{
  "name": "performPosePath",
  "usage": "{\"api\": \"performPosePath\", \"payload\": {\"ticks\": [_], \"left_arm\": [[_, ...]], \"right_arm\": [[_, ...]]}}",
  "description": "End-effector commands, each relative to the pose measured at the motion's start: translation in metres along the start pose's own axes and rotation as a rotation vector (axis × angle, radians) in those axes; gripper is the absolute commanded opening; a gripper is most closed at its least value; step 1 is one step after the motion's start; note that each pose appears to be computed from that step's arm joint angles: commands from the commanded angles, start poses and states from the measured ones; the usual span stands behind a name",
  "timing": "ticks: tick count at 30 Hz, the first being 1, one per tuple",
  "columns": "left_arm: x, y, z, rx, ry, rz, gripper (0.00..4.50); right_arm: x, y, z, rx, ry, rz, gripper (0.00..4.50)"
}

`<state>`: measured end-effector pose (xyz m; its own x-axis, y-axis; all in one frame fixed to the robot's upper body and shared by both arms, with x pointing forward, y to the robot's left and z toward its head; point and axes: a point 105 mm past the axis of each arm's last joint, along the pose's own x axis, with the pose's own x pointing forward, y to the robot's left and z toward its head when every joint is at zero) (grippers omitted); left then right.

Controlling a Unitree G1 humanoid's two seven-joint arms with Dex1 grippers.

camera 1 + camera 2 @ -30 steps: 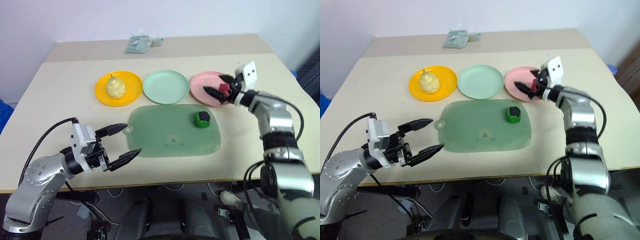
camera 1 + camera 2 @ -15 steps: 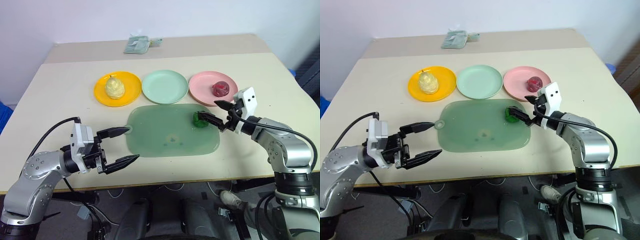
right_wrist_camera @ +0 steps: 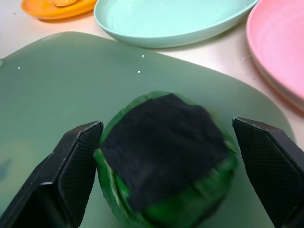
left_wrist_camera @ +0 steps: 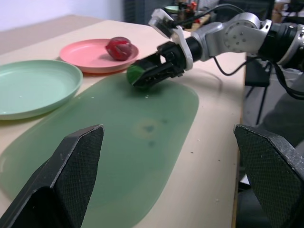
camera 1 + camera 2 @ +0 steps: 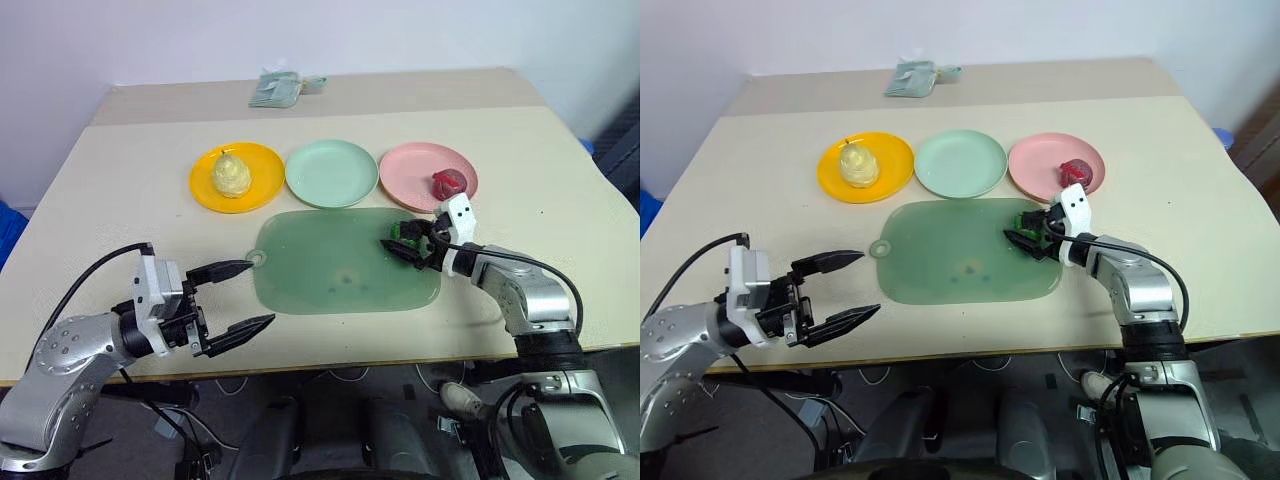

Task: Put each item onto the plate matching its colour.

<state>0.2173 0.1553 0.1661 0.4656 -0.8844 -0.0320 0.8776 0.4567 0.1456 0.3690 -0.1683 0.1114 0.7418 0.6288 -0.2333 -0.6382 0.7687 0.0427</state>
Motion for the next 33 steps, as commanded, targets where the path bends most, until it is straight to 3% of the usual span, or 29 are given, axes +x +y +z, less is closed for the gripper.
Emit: {"api": "performPosePath", "payload": {"ticks": [1,3,11,15,24,30,33], "left_arm": [[-0.002,-0.004,0.011,0.029,-0.029,0.011,4.50],[-0.002,-0.004,0.011,0.028,-0.029,0.018,4.50],[-0.004,-0.001,0.009,0.018,-0.037,0.073,4.50],[-0.001,0.007,0.007,0.021,-0.048,0.163,4.50],[0.004,0.008,0.010,0.016,-0.061,0.327,4.50],[0.002,0.003,0.009,0.028,-0.046,0.385,4.50],[0.003,0.001,0.009,0.033,-0.044,0.398,4.50]], "right_arm": [[0.003,0.000,0.022,-0.050,-0.067,0.013,3.13],[0.005,0.003,0.028,-0.072,-0.083,0.026,2.30],[0.046,0.025,0.083,-0.151,-0.246,0.081,2.30],[0.081,0.021,0.098,-0.197,-0.282,0.005,2.30],[0.126,0.027,0.107,-0.194,-0.268,-0.140,2.30],[0.140,0.042,0.096,-0.186,-0.204,-0.141,2.30],[0.143,0.045,0.095,-0.186,-0.194,-0.138,3.29]]}}
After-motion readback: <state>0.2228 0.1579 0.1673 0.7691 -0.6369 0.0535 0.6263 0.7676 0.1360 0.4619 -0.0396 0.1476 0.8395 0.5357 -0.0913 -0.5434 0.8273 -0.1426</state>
